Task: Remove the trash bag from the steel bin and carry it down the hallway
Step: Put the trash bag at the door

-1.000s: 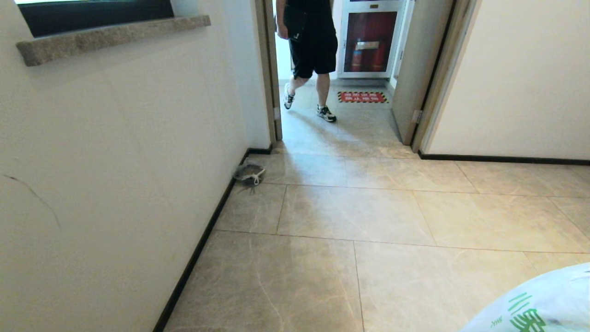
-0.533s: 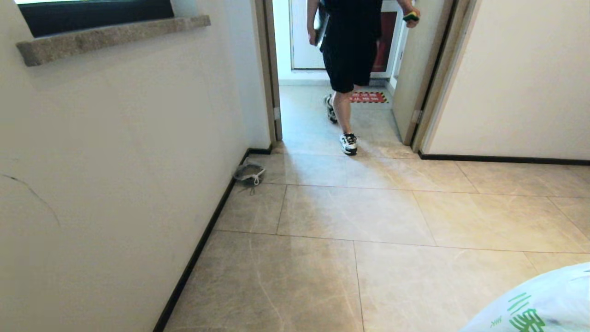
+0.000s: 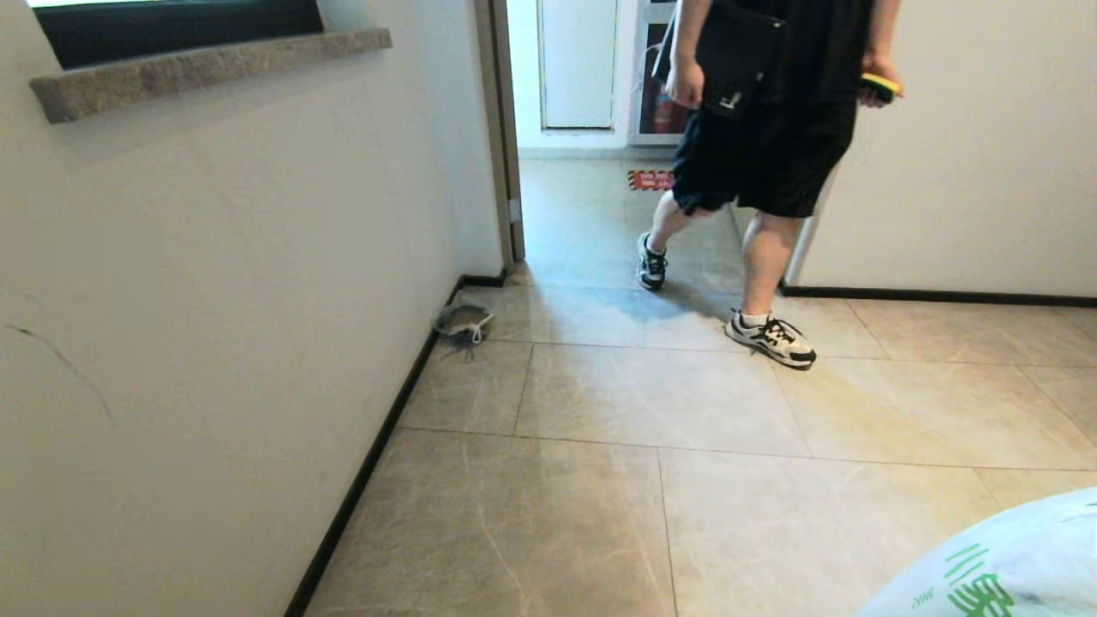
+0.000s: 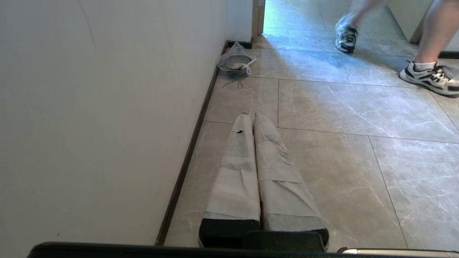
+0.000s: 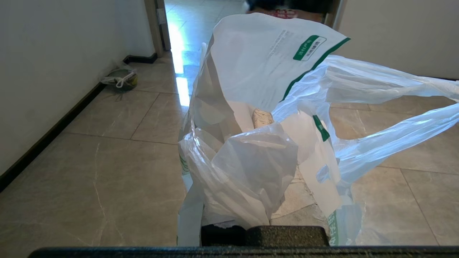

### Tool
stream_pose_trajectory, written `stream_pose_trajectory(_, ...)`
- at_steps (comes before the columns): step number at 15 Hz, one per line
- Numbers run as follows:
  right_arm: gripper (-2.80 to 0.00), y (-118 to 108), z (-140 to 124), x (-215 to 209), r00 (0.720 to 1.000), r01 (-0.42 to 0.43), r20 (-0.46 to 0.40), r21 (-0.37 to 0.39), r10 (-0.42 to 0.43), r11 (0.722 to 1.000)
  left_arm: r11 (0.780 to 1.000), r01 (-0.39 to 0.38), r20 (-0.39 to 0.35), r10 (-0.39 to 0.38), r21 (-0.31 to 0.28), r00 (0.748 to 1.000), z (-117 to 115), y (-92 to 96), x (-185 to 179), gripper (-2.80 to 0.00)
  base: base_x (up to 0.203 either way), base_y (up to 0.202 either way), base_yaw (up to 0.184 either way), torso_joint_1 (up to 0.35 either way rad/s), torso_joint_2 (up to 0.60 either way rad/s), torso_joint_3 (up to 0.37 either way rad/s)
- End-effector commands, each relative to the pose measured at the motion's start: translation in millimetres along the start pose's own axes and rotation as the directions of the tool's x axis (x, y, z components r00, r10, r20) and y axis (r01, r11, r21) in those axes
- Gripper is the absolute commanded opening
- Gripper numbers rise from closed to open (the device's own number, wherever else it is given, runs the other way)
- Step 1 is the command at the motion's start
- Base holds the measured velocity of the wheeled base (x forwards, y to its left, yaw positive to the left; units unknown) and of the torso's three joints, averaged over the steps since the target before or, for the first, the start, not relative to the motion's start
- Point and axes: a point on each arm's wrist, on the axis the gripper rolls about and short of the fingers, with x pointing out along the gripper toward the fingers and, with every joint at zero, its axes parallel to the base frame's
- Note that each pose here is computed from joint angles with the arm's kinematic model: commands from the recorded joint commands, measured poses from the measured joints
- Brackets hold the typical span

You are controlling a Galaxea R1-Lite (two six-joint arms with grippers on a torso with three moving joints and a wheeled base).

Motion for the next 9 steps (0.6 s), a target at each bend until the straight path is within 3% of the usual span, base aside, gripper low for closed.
stream_pose_trajectory(1,-2.8,0.6,-11.2,2.1,0.999,-0.003,-0.039,0.0,0.003,1.0,1.0,0.0,-0.003,0.0,0.001,1.0,-0.6,0.0,0.1,-2.8,0.0,0.0,0.0,0.0,0.0,0.0)
stream_pose_trajectory(5,-2.8,0.6,-11.3,2.1,0.999,-0.004,-0.04,0.001,0.004,1.0,1.0,-0.003,-0.003,0.003,-0.011,1.0,-0.6,0.1,0.1,-2.8,0.021,0.0,0.0,0.001,0.0,0.001)
stream_pose_trajectory(9,-2.8,0.6,-11.3,2.1,0.999,-0.004,-0.04,0.002,0.004,1.0,1.0,-0.003,-0.003,0.003,-0.011,1.0,-0.6,0.1,0.1,-2.8,0.181,0.0,-0.001,0.002,0.0,0.002)
